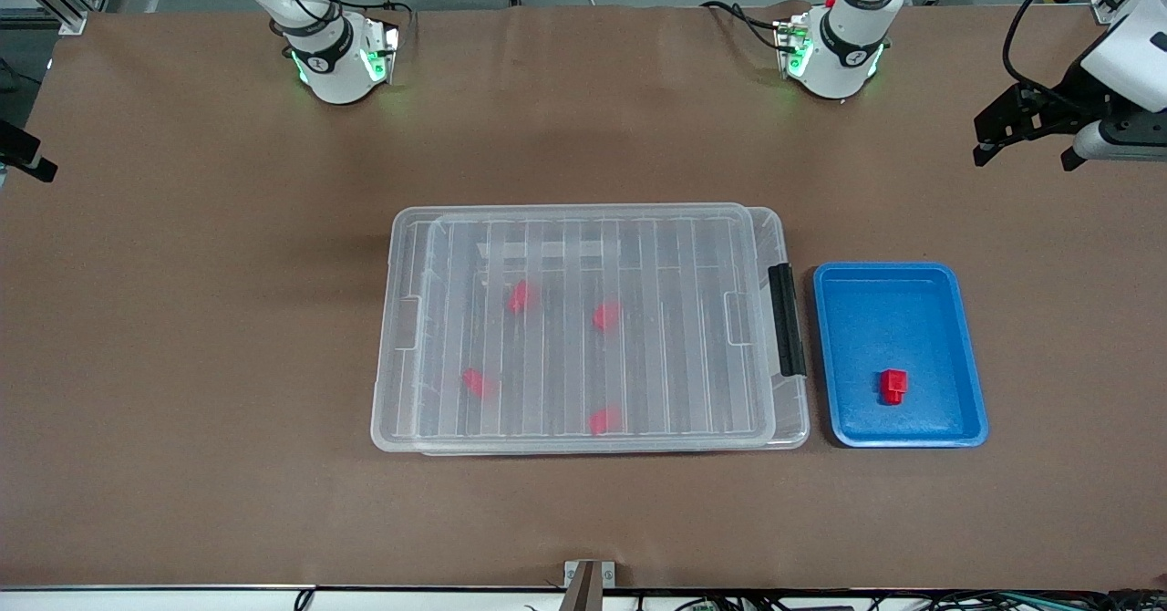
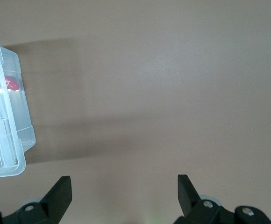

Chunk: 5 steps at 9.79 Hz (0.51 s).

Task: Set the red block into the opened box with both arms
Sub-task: 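Pick the red block from the blue tray with the left gripper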

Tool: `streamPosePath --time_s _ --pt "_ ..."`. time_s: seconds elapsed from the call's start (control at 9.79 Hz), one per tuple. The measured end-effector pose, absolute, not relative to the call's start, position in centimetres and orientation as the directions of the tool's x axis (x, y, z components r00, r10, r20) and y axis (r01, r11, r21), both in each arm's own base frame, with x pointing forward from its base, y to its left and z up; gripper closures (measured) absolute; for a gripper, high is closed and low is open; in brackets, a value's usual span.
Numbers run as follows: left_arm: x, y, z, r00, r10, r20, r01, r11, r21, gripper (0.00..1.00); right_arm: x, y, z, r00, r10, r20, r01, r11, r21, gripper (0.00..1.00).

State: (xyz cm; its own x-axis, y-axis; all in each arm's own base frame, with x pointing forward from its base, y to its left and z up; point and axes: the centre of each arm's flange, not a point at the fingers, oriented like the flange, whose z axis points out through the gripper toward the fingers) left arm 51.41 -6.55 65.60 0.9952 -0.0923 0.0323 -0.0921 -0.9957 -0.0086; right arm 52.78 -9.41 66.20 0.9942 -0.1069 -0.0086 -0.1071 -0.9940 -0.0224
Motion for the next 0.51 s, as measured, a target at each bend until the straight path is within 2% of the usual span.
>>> streamPosePath --time_s 0.31,0.51 --pt "51.7 -5.8 65.8 0.997 -0.079 0.021 -0.079 -0.997 -0.009 0.0 52.8 -9.4 66.2 0.994 -0.107 -0.009 -0.107 -0.994 -0.022 0.0" --pt "53.6 -5.0 63.4 0.997 -0.072 -0.019 -0.072 -0.997 -0.017 0.0 52.8 -9.1 66.2 0.995 -0.104 -0.007 -0.105 -0.993 -0.046 0.0"
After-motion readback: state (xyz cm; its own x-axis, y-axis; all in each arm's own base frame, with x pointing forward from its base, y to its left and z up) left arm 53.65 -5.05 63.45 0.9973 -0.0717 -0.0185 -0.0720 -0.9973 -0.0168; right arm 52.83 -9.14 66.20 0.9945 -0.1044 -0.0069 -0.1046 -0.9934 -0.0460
